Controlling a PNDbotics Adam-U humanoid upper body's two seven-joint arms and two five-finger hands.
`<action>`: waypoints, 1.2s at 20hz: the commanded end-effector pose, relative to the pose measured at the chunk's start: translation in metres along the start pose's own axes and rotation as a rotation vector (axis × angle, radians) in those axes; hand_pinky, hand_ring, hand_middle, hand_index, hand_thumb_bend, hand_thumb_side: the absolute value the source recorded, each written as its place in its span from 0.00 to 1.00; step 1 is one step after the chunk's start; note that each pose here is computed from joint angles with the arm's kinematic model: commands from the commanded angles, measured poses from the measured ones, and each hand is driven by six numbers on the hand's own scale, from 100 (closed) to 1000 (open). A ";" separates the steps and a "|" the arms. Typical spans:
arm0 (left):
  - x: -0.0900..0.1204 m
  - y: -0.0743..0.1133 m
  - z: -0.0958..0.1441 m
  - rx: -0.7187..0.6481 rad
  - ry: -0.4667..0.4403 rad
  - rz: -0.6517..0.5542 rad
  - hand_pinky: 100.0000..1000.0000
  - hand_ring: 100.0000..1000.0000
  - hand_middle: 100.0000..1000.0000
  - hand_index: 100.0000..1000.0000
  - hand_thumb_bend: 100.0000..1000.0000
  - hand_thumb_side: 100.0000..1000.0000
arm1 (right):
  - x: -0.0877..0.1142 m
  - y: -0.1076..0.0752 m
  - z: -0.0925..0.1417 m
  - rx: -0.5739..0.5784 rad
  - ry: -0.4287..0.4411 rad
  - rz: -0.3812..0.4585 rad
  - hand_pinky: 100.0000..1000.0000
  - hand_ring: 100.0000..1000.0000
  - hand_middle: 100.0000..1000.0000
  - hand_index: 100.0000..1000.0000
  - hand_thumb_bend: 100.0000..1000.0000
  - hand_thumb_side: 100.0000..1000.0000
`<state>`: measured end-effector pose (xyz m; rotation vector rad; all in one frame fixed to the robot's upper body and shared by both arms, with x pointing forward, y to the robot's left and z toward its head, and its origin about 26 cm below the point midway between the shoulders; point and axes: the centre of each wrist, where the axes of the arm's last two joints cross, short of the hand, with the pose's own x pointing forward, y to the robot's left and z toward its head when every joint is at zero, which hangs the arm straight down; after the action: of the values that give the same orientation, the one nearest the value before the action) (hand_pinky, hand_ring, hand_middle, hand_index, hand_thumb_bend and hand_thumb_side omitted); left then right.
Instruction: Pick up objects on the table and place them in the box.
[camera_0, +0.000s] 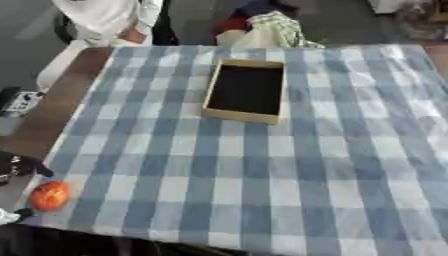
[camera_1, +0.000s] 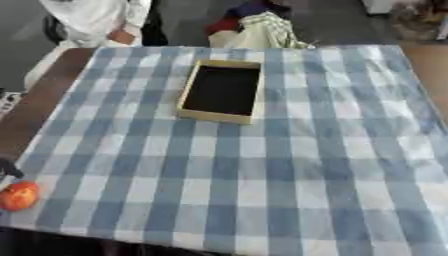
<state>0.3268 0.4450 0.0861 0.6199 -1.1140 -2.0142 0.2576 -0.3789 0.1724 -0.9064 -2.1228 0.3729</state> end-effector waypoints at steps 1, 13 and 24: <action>-0.005 0.008 0.004 0.010 -0.003 -0.023 0.32 0.59 0.63 0.78 0.26 0.29 | 0.007 -0.004 -0.006 -0.007 -0.039 0.000 0.66 0.66 0.70 0.69 0.00 0.73; -0.001 -0.004 -0.005 0.045 0.026 -0.026 0.12 0.41 0.46 0.62 0.22 0.29 | 0.008 -0.002 -0.006 0.002 -0.042 -0.014 0.66 0.66 0.70 0.69 0.00 0.74; -0.011 0.006 0.008 -0.001 0.061 -0.014 0.14 0.41 0.46 0.62 0.20 0.29 | 0.007 -0.001 -0.005 0.016 -0.037 -0.021 0.66 0.66 0.70 0.69 0.00 0.74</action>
<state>0.3285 0.4434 0.0746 0.6321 -1.0977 -1.9856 0.2595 -0.3756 0.1721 -0.8682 -2.1305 0.3851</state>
